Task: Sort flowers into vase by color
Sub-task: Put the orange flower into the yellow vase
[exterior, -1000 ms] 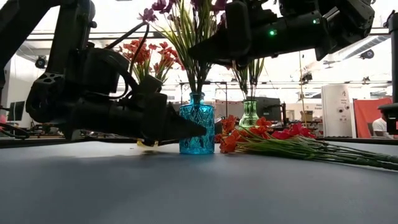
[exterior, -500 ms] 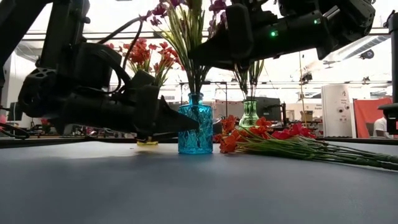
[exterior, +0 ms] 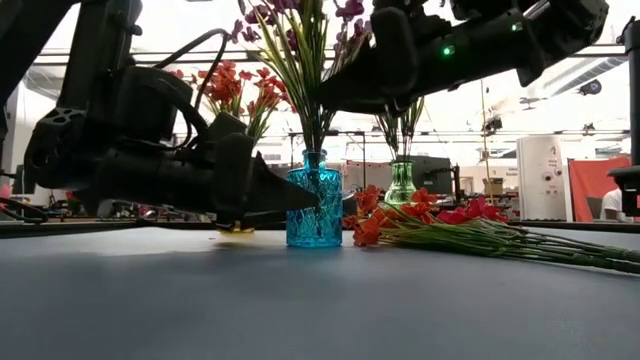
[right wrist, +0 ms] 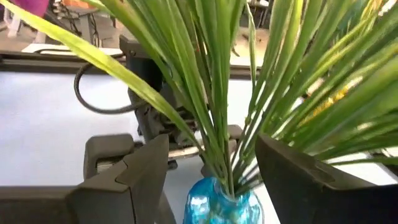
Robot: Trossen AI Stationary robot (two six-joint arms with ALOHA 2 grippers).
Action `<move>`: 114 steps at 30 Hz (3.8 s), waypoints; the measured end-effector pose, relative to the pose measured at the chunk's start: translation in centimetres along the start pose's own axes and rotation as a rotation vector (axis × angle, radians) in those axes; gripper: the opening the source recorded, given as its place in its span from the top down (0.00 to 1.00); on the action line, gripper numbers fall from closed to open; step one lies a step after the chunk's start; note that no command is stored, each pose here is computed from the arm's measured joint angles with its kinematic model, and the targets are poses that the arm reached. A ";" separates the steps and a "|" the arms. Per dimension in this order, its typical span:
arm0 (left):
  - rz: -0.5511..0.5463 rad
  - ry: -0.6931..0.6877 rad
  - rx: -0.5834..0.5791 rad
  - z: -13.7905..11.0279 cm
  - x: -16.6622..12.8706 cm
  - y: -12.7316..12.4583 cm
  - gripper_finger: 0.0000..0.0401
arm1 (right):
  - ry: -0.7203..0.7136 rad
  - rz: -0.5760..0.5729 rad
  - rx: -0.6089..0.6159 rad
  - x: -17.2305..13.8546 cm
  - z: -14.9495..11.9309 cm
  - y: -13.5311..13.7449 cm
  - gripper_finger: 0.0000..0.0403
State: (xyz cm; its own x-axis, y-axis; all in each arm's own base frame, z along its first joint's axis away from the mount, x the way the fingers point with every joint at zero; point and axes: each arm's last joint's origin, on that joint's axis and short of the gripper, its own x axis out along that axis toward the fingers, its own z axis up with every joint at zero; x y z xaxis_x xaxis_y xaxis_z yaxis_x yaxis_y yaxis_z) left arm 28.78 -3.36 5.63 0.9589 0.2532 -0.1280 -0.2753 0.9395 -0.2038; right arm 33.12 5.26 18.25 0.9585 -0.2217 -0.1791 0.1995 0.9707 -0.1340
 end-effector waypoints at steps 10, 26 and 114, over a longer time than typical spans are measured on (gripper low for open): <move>0.024 0.024 -0.054 -0.3 -0.6 0.1 0.20 | 0.113 0.001 0.039 -1.2 0.4 -0.5 0.40; -0.022 0.019 -0.163 1.8 -4.3 0.0 0.21 | 0.366 0.008 0.169 -3.5 -0.8 0.3 0.40; -0.250 -0.161 -0.261 5.1 -10.1 -10.1 0.21 | 0.293 0.334 0.232 -17.9 5.4 3.2 0.93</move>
State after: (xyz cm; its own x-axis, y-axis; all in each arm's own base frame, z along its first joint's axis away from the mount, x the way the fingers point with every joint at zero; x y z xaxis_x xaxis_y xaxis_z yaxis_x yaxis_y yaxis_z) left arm 22.22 -14.19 13.89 0.9914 0.0766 0.1062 -0.0206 0.8919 -0.4517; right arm 17.74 12.84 26.29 0.8872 0.1202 -0.4455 -0.0366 0.9808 0.1918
